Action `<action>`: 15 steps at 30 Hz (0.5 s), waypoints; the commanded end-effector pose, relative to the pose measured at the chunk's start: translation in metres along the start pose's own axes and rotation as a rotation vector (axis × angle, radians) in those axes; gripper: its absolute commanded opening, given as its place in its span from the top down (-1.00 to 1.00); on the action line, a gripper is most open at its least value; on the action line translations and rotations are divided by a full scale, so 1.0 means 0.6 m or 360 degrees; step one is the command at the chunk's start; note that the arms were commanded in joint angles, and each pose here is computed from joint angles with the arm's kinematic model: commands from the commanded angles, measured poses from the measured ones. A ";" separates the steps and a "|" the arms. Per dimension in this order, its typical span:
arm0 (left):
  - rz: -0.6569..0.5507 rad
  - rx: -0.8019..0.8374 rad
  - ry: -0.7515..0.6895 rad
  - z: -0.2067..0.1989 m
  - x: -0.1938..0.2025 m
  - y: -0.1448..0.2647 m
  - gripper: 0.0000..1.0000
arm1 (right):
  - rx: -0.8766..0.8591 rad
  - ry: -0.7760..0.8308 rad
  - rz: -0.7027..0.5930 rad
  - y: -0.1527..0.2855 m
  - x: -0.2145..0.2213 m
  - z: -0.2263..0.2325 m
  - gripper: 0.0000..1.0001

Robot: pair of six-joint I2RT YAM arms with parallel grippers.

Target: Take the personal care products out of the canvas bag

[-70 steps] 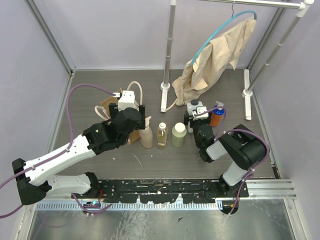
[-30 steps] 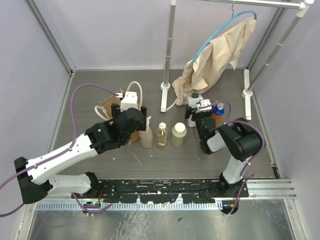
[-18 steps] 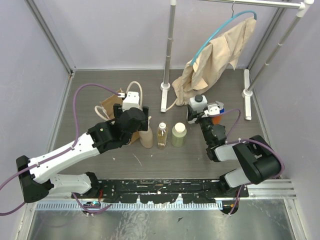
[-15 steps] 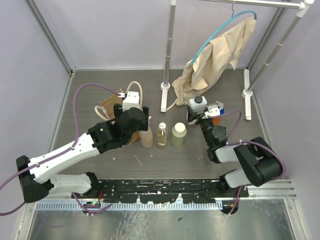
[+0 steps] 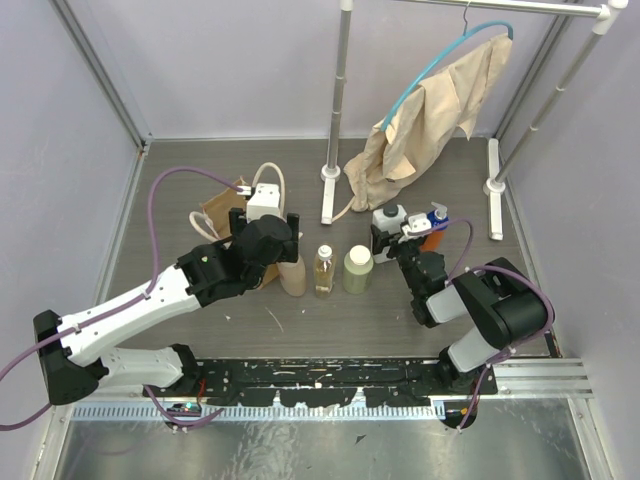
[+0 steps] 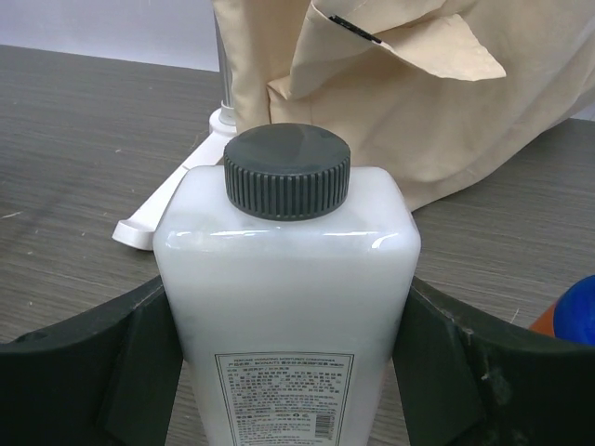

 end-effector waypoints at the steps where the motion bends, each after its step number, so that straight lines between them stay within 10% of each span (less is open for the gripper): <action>1: -0.0045 0.0021 0.0067 -0.005 -0.006 0.000 -0.76 | 0.0076 -0.0072 -0.0418 -0.012 -0.080 -0.013 0.88; 9: -0.0063 0.0016 0.0071 -0.001 -0.011 0.005 -0.76 | 0.0140 -0.0083 -0.0568 0.017 -0.125 -0.031 -0.71; 15: -0.0125 0.0018 0.0111 0.009 -0.028 0.019 -0.76 | 0.0185 -0.0011 -0.0553 0.021 -0.185 -0.041 -0.87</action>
Point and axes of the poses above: each gripper's point midway between its finger pads, its own y axis back along the fingers, its own z axis along the line the jaws close on, x = y × z, the point moved 8 cm from there along y, back along the fingers, and after that the axes turned 13 degrees about y, right-handed, at the moved point
